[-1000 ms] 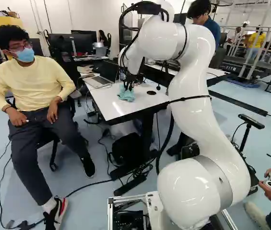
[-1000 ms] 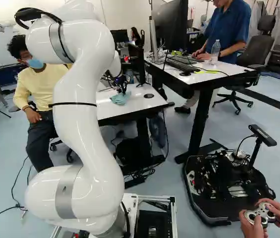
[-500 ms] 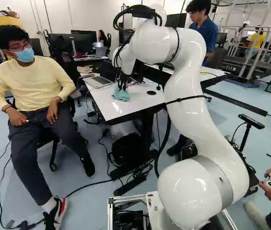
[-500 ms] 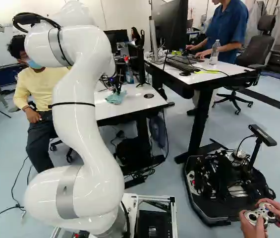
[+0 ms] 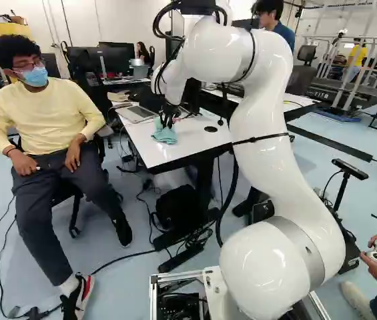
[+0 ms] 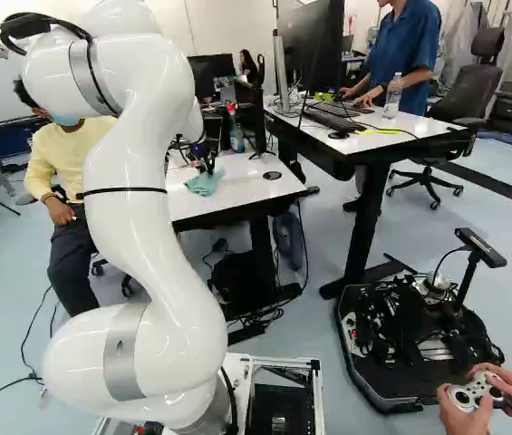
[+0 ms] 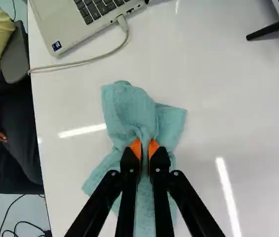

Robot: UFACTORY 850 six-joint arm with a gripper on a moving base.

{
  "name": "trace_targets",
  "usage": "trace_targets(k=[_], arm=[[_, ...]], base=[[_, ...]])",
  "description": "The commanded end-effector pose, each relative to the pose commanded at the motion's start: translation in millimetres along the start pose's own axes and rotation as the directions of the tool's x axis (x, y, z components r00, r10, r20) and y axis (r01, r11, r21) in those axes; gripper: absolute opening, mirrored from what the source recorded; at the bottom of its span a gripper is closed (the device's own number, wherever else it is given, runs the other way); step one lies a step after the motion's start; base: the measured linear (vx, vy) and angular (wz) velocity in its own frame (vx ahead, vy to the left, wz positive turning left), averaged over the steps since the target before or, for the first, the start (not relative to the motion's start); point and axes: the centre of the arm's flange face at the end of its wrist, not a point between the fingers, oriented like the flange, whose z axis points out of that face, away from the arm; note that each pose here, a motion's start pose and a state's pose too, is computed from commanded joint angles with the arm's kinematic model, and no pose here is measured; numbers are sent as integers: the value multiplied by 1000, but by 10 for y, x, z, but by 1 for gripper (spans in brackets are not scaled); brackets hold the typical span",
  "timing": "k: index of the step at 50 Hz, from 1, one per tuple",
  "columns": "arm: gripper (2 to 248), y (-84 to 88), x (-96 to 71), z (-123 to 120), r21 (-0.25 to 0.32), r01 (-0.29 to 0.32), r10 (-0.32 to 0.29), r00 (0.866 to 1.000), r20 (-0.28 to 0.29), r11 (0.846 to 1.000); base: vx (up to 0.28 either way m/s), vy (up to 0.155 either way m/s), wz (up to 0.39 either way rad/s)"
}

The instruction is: Clean the table with the green towel

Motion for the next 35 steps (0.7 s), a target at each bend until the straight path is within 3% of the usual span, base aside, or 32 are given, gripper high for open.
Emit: trace_targets(k=[20, 35], arm=[[39, 346, -122, -108, -23, -45, 46, 999, 13, 999], [39, 620, -31, -81, -40, -81, 81, 997, -1, 996]], base=[[0, 0, 0], [0, 0, 0]])
